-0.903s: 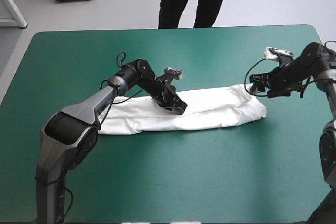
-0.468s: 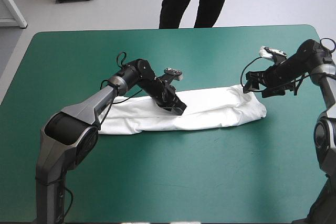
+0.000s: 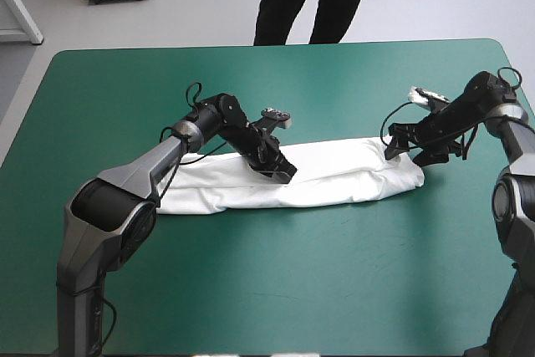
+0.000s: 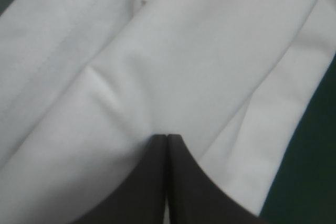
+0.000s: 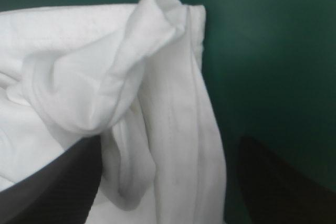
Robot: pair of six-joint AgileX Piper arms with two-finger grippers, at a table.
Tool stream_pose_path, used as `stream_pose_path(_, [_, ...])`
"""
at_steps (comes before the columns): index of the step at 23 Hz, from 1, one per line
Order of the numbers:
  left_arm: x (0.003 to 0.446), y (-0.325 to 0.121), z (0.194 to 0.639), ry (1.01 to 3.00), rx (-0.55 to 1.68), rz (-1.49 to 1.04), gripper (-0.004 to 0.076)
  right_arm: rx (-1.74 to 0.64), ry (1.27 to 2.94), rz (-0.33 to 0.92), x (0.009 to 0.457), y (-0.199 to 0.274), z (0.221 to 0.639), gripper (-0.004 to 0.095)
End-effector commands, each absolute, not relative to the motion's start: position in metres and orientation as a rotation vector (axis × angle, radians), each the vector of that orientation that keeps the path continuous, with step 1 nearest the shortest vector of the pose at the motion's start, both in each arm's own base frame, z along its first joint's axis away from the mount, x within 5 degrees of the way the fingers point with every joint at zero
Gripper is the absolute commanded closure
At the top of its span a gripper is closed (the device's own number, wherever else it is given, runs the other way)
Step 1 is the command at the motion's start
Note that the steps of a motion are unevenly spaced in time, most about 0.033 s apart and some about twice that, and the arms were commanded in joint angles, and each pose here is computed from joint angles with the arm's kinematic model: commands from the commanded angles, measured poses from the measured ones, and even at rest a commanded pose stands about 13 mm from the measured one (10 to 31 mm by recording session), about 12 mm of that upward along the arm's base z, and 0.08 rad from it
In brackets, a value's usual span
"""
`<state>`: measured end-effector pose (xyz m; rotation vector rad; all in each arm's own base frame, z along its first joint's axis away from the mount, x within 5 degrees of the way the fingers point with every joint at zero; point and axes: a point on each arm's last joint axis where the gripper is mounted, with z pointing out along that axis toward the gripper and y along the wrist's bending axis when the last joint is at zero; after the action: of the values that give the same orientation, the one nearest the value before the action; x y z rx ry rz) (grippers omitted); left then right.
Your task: Fold the cloth
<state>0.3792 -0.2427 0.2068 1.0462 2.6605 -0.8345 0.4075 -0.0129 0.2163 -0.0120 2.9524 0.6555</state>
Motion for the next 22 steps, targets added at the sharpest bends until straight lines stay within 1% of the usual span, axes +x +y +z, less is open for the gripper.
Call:
stream_pose_path(1, [0.377,-0.240,0.238,2.589,1.050,-0.800,0.0746,-0.026,2.895,0.710,0.409,-0.005,0.233,0.0218])
stream_pose_path(3, [0.377,-0.240,0.238,2.586,1.042,-0.798,0.0746,-0.061,2.896,0.739,0.410,0.005,0.230,0.0219])
stream_pose_path(6, [0.378,-0.239,0.238,2.586,1.039,-0.797,0.0746,-0.155,2.922,0.749,0.411,0.031,0.224,0.0221])
stream_pose_path(7, [0.379,-0.238,0.238,2.586,1.035,-0.796,0.0746,-0.184,2.930,0.754,0.410,0.040,0.222,0.0234])
stream_pose_path(9, [0.380,-0.236,0.238,2.591,1.020,-0.803,0.0746,-0.234,2.965,0.761,0.409,0.063,0.213,0.0321])
stream_pose_path(10, [0.380,-0.235,0.238,2.600,1.010,-0.803,0.0746,-0.282,2.971,0.763,0.408,0.075,0.209,0.0445])
stream_pose_path(11, [0.381,-0.233,0.238,2.603,1.002,-0.803,0.0746,-0.299,2.974,0.764,0.408,0.081,0.208,0.0538])
stream_pose_path(12, [0.382,-0.232,0.238,2.604,0.997,-0.802,0.0746,-0.322,2.978,0.755,0.407,0.086,0.206,0.0745])
stream_pose_path(13, [0.382,-0.231,0.238,2.605,0.994,-0.801,0.0746,-0.332,2.978,0.749,0.407,0.087,0.207,0.0853])
stream_pose_path(14, [0.384,-0.229,0.238,2.606,0.987,-0.800,0.0746,-0.332,2.980,0.750,0.407,0.087,0.207,0.0912])
stream_pose_path(19, [0.387,-0.225,0.237,2.608,0.974,-0.786,0.0746,-0.359,3.001,0.746,0.404,0.086,0.211,0.0911])
stream_pose_path(21, [0.387,-0.225,0.235,2.621,0.972,-0.785,0.0746,-0.365,2.984,0.694,0.402,0.083,0.225,0.0911])
stream_pose_path(22, [0.387,-0.224,0.234,2.624,0.977,-0.775,0.0746,-0.359,2.966,0.646,0.402,0.081,0.236,0.0911])
